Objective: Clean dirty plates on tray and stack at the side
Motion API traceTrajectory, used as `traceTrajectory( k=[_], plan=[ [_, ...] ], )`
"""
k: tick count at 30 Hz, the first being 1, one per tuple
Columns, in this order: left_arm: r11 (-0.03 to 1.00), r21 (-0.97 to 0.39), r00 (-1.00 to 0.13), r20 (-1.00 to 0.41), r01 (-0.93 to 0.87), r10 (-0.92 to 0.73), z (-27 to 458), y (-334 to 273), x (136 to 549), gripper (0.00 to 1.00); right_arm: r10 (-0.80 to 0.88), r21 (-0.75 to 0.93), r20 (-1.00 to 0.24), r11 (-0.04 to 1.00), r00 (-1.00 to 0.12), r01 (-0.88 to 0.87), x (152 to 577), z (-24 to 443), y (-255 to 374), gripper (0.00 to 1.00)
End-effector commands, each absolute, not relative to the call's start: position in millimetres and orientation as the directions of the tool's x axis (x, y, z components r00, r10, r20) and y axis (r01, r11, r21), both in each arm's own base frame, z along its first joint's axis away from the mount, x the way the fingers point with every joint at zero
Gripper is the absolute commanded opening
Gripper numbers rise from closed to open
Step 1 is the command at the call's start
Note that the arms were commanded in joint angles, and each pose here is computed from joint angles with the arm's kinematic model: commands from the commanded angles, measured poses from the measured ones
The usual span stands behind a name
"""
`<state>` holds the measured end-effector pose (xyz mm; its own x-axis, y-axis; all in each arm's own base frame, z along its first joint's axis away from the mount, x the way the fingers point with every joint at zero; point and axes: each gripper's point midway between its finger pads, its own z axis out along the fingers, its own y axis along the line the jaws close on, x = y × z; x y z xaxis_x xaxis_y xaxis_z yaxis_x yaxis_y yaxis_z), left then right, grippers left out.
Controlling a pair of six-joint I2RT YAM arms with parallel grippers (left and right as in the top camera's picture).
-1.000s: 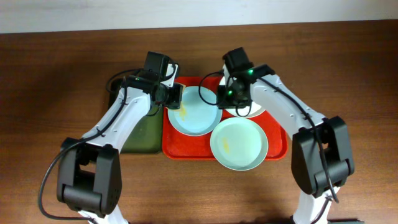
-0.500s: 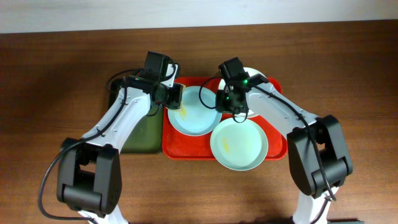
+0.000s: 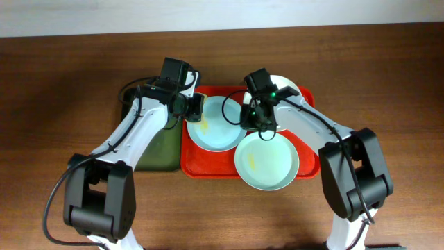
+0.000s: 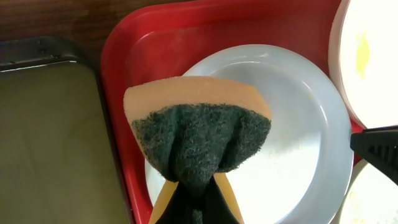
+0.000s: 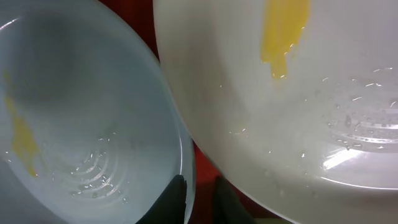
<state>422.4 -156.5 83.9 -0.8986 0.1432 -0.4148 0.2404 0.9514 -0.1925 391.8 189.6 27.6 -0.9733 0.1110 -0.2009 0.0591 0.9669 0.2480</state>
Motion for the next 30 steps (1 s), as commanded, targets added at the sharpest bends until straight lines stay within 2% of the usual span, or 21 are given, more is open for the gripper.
traceTrajectory(
  k=[1, 6, 8, 16, 24, 30],
  plan=[
    [0.943, -0.199, -0.890, -0.427, 0.267, 0.161, 86.9, -162.3, 425.2, 0.00, 0.095, 0.238, -0.172, 0.970, -0.981, 0.053, 380.4, 16.6, 196.1, 0.17],
    [0.943, -0.199, -0.890, -0.426, 0.266, 0.162, 86.8, -162.3, 425.1, 0.00, 0.095, 0.247, -0.187, 0.968, -0.978, 0.047, 381.9, 13.0, 197.8, 0.10],
    [0.943, -0.199, -0.890, -0.426, 0.266, 0.162, 86.7, -162.3, 425.0, 0.00, 0.104, 0.254, -0.195, 0.966, -0.975, 0.053, 384.4, 13.8, 198.9, 0.04],
    [0.946, -0.198, -0.909, -0.383, 0.255, 0.165, 75.8, -159.8, 417.2, 0.00, 0.109, 0.275, -0.190, 0.960, -0.976, 0.053, 384.5, 14.8, 202.6, 0.04],
    [0.956, -0.205, -0.942, -0.305, 0.209, 0.140, 32.4, -160.0, 418.0, 0.00, 0.108, 0.274, -0.191, 0.960, -0.976, 0.053, 384.5, 14.8, 202.6, 0.04],
    [0.976, -0.193, -0.973, -0.223, 0.102, 0.058, 1.3, -160.9, 410.4, 0.00, 0.108, 0.274, -0.190, 0.960, -0.976, 0.053, 384.4, 14.8, 202.6, 0.04]
  ],
)
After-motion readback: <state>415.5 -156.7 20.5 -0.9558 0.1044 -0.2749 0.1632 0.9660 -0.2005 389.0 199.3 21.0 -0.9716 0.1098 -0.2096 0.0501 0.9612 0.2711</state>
